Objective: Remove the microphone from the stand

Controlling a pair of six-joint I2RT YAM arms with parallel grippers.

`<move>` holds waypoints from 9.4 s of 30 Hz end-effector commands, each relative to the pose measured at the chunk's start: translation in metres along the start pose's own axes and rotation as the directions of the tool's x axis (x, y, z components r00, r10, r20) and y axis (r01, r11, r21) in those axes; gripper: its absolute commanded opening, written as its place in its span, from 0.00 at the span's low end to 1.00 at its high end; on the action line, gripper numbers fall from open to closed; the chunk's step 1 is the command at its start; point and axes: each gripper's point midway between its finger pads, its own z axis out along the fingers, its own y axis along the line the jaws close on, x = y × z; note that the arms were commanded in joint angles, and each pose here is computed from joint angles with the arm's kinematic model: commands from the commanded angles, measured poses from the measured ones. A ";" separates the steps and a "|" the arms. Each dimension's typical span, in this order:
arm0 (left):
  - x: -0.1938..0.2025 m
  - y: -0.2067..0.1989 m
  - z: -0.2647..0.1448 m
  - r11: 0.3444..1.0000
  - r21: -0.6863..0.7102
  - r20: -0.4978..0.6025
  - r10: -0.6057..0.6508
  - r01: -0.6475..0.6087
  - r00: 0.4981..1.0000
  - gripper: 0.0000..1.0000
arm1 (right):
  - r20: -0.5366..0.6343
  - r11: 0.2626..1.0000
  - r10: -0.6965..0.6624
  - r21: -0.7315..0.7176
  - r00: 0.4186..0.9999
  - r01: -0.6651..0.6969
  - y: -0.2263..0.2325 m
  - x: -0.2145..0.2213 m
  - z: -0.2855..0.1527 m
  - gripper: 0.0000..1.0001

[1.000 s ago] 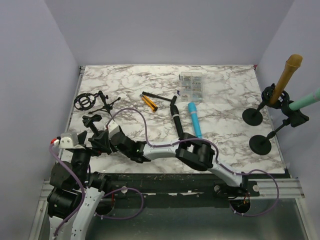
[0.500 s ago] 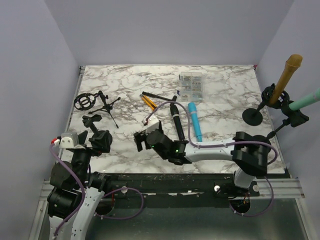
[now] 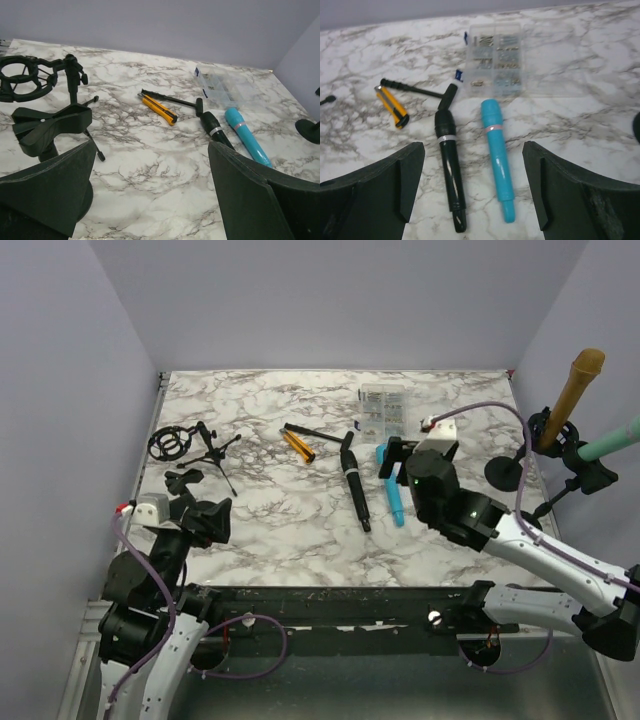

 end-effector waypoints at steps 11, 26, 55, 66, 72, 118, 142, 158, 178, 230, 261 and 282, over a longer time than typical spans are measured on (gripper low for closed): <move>-0.024 -0.129 0.082 0.829 0.531 -0.290 -0.017 0.176 0.957 0.98 | 0.036 0.918 -0.101 0.388 0.994 0.079 -0.108 -0.133 -0.017 0.91; -0.044 -0.170 0.104 0.758 0.652 -0.159 0.130 0.005 0.979 0.98 | -0.012 0.706 -0.039 0.707 0.999 0.036 -0.235 -0.170 -0.001 0.91; -0.025 -0.170 0.081 0.765 0.629 -0.057 0.223 -0.139 0.973 0.99 | -0.009 0.619 0.011 0.786 1.000 0.000 -0.325 -0.141 0.038 0.76; -0.025 -0.171 0.081 0.760 0.636 -0.058 0.222 -0.136 0.973 0.99 | 0.026 0.634 -0.019 0.773 0.999 -0.007 -0.321 -0.158 0.031 0.38; -0.025 -0.172 0.080 0.757 0.640 -0.057 0.218 -0.131 0.974 0.99 | 0.062 0.620 -0.047 0.784 0.997 -0.020 -0.320 -0.183 0.016 0.26; -0.018 -0.150 0.097 0.832 0.525 -0.052 0.242 -0.179 0.969 0.99 | -0.636 0.952 -0.029 -0.252 0.772 -0.172 0.013 0.059 0.070 0.08; -0.016 -0.151 0.099 0.829 0.530 -0.057 0.244 -0.177 0.968 0.99 | -0.830 0.990 -0.093 -0.135 0.550 -0.036 0.004 0.204 0.127 0.21; -0.019 -0.151 0.096 0.828 0.531 -0.048 0.238 -0.177 0.970 0.99 | -0.832 0.994 -0.080 -0.107 0.550 -0.018 0.002 0.210 0.133 0.48; -0.020 -0.153 0.095 0.824 0.540 -0.046 0.229 -0.169 0.972 0.99 | -0.630 0.997 -0.067 -0.014 0.774 0.074 -0.017 0.065 0.113 0.60; -0.031 -0.159 0.083 0.808 0.572 -0.033 0.190 -0.137 0.981 0.98 | -0.180 0.738 0.194 0.674 0.964 -0.023 -0.278 -0.077 0.060 0.36; -0.022 -0.154 0.093 0.832 0.537 -0.058 0.202 -0.140 0.978 0.98 | -0.041 0.889 -0.187 -0.433 0.981 0.151 0.044 -0.177 0.022 0.01; -0.054 -0.059 0.013 0.980 0.191 -0.085 -0.034 0.050 0.996 0.98 | 0.150 0.277 -0.536 -0.898 0.831 0.341 0.295 -0.031 -0.053 0.01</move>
